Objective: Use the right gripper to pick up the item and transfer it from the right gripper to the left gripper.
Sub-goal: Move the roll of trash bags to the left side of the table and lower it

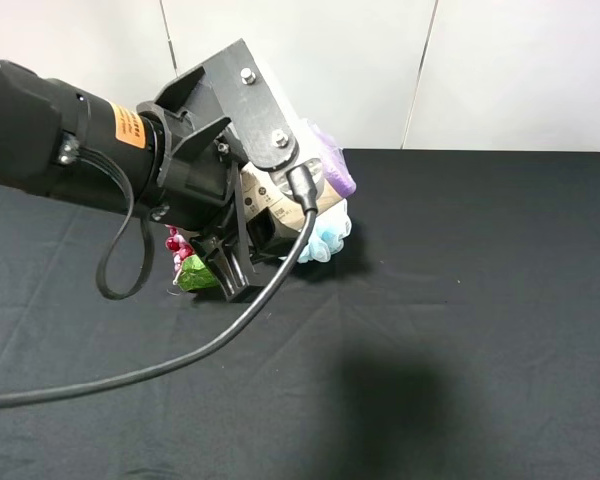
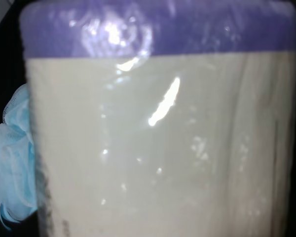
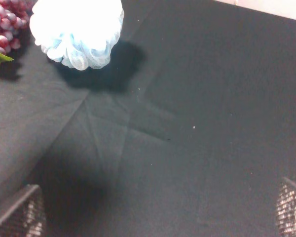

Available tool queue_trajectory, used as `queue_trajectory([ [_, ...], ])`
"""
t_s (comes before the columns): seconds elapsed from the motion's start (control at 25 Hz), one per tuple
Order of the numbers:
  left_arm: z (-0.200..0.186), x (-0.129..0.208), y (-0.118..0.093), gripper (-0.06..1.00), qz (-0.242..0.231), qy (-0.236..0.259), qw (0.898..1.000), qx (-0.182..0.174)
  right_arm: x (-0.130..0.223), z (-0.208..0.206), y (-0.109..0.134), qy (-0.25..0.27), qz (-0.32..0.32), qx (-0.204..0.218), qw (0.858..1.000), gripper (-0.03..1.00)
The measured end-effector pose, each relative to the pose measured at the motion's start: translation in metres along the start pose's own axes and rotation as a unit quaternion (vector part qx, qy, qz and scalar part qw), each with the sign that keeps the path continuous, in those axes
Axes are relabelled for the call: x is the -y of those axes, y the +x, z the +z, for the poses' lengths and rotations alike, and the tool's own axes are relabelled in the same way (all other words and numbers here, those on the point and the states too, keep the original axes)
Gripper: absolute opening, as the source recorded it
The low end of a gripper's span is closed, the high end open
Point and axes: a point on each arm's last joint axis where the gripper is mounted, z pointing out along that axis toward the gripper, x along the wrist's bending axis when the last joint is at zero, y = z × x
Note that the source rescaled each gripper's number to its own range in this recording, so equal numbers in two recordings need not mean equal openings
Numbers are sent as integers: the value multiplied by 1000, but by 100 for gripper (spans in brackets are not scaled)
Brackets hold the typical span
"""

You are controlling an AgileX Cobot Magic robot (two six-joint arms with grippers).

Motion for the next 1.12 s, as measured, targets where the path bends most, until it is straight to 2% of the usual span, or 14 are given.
queue_trajectory([
  [0.2,-1,-3,0,0,0,2,1000,3,0,0,0,-1,4,7,1000,100],
  [0.6,-22,-37,7,0,-25,35,998,45,3,-5,1,-23,50,97,994,100],
  [0.68,-28,-42,11,0,-35,46,997,42,2,-5,1,-23,55,108,992,100],
  [0.88,-41,-44,32,0,-86,98,992,3,2,-5,1,-23,58,111,992,100],
  [1.12,-51,-28,66,0,-163,146,973,-67,2,-5,1,-23,59,112,992,100],
])
